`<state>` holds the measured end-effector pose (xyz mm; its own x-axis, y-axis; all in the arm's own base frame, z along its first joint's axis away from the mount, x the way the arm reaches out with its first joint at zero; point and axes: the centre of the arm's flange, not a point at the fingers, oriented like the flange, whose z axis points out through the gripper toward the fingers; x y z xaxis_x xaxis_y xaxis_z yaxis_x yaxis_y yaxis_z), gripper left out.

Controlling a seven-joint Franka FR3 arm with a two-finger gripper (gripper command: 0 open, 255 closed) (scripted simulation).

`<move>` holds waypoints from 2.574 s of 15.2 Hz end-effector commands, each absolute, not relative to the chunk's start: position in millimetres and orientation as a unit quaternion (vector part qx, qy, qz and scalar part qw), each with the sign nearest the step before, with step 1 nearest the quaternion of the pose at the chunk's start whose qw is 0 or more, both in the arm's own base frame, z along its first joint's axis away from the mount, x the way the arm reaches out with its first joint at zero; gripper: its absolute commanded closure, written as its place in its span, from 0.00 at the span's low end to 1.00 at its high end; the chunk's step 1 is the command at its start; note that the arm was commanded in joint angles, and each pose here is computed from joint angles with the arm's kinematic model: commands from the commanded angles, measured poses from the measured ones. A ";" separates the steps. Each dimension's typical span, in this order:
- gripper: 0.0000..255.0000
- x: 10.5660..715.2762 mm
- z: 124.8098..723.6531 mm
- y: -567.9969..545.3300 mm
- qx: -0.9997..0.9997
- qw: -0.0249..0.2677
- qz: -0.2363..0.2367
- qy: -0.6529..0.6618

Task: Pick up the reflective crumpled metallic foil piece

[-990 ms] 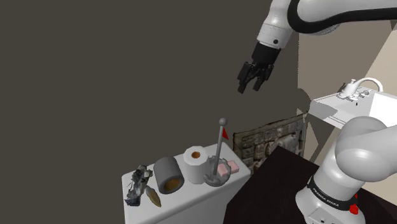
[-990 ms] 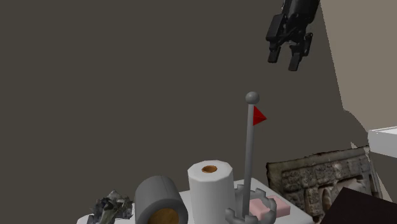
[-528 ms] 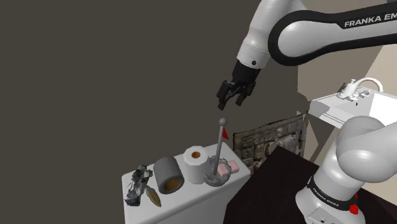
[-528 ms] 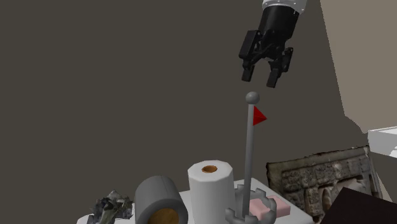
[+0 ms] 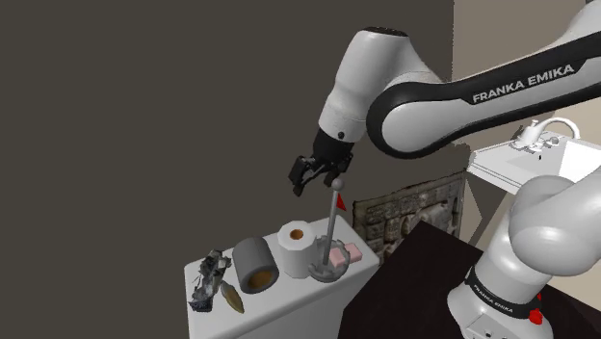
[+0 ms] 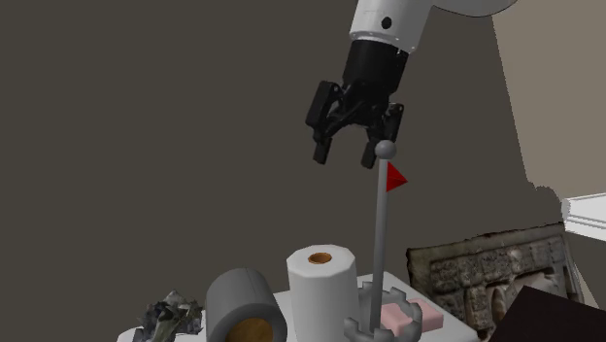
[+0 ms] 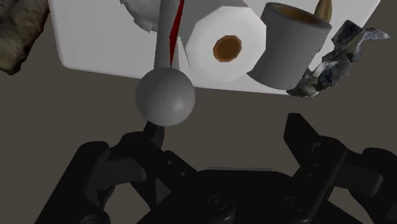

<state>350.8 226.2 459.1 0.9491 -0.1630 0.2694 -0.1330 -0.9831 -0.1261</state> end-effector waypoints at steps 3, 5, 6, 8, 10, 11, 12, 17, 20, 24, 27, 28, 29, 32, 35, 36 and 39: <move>0.00 362.2 429.9 269.8 -0.984 0.051 -0.156 0.077; 0.00 368.3 415.8 291.8 -0.982 0.049 -0.163 0.077; 0.00 371.4 408.7 302.7 -0.982 0.048 -0.166 0.077; 0.00 377.9 394.6 324.6 -0.981 0.046 -0.173 0.078; 0.00 384.6 380.5 346.4 -0.979 0.044 -0.180 0.079; 0.00 388.1 373.4 357.2 -0.979 0.043 -0.184 0.079; 0.00 391.6 366.3 368.1 -0.978 0.043 -0.187 0.079; 0.00 410.1 331.0 421.9 -0.975 0.038 -0.205 0.080; 0.00 421.9 309.9 454.0 -0.973 0.035 -0.215 0.081; 0.00 426.6 291.2 466.3 -0.972 0.034 -0.219 0.081; 0.00 426.6 275.3 466.3 -0.972 0.034 -0.219 0.081; 0.00 426.6 270.1 466.3 -0.972 0.034 -0.219 0.081; 0.00 426.6 261.7 466.3 -0.972 0.034 -0.219 0.081; 1.00 426.5 261.3 466.2 -0.972 0.034 -0.219 0.081; 1.00 426.4 261.5 466.3 -0.972 0.034 -0.219 0.081; 1.00 426.2 261.6 466.4 -0.972 0.034 -0.219 0.081; 1.00 426.0 261.3 466.2 -0.972 0.034 -0.219 0.081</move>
